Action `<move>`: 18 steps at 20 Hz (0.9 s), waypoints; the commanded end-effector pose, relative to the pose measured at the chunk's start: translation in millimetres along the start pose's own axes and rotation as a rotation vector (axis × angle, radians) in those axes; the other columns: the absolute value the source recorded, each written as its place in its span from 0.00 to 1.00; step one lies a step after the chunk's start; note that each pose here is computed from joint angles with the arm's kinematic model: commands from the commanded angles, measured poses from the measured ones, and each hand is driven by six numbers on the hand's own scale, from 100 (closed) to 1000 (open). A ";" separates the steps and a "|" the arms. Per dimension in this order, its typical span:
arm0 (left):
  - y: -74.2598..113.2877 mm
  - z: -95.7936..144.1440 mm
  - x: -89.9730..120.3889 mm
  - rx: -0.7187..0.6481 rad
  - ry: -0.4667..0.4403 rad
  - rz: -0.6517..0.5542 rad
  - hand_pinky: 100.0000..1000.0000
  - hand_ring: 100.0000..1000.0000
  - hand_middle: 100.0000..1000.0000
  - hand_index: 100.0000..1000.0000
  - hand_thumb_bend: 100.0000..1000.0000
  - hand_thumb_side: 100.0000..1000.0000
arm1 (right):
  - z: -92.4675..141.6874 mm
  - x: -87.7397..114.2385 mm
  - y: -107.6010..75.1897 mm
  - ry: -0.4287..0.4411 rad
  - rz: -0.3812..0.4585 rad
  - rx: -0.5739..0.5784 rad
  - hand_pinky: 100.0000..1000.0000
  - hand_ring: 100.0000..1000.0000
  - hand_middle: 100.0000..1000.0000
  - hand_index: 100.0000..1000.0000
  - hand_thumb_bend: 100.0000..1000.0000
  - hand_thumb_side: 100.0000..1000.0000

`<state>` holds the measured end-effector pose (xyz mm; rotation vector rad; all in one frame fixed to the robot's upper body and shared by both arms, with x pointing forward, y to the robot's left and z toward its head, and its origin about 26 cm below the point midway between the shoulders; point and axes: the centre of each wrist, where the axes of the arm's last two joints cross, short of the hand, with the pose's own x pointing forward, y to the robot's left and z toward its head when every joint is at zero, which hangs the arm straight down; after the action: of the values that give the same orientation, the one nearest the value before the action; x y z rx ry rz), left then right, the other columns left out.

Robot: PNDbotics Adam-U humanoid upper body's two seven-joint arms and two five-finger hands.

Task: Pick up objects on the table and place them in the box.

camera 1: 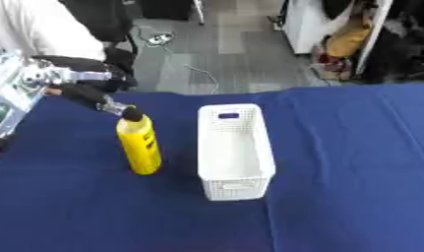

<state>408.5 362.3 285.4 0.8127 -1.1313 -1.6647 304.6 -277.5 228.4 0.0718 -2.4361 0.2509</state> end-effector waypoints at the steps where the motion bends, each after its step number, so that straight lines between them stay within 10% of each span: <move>1: 11.2 6.3 -4.5 0.007 0.024 -0.019 0.89 0.89 0.92 0.99 1.00 0.95 | -5.0 7.0 -0.7 -0.028 0.005 0.010 0.38 0.50 0.51 0.87 0.03 0.89; 18: 2.4 -1.9 -9.7 -0.112 0.028 -0.015 0.91 0.89 0.92 0.99 1.00 0.79 | -5.5 7.2 -0.4 -0.029 -0.002 0.016 0.38 0.50 0.51 0.87 0.02 0.89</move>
<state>415.7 368.8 276.7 0.7436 -1.0075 -1.7058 304.6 -277.4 228.4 0.0797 -2.4321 0.2537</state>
